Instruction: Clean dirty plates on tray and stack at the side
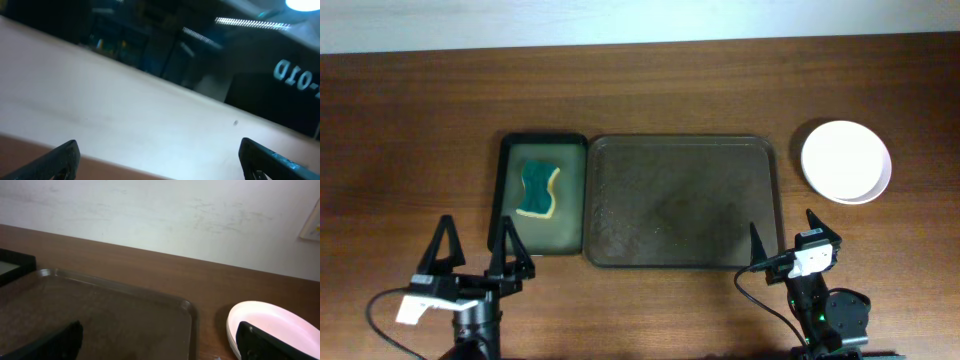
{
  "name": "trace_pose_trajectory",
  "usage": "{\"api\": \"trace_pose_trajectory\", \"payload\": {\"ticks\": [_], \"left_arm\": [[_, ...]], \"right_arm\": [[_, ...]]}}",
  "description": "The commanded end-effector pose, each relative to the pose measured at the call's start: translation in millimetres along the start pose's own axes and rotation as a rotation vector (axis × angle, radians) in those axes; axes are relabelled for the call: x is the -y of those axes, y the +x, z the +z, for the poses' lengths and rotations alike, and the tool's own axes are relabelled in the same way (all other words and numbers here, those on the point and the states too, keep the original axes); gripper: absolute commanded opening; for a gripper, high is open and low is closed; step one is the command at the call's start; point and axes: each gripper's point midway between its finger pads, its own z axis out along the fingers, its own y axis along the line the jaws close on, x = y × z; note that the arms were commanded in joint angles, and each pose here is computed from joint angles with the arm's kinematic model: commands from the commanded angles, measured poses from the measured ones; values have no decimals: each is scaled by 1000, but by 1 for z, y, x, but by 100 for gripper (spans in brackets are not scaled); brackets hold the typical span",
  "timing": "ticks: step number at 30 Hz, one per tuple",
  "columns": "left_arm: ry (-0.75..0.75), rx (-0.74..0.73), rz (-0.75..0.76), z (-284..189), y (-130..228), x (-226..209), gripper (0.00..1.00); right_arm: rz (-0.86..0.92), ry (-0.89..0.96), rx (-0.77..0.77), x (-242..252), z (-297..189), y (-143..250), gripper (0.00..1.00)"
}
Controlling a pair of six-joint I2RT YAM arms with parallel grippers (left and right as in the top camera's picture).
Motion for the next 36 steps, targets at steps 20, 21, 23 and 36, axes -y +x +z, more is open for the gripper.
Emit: {"api": "trace_pose_trajectory", "payload": {"ticks": [20, 21, 23, 36], "left_arm": [[-68, -454, 375, -28, 144, -61, 99], [-65, -455, 389, -28, 144, -61, 99], [-63, -456, 397, -28, 145, -61, 99], [-64, -455, 397, -28, 144, -61, 100]], "right_arm": [[6, 13, -5, 2, 0, 2, 98], [6, 13, -6, 2, 0, 3, 98], [6, 13, -5, 2, 0, 2, 98], [6, 13, -6, 2, 0, 3, 98]]}}
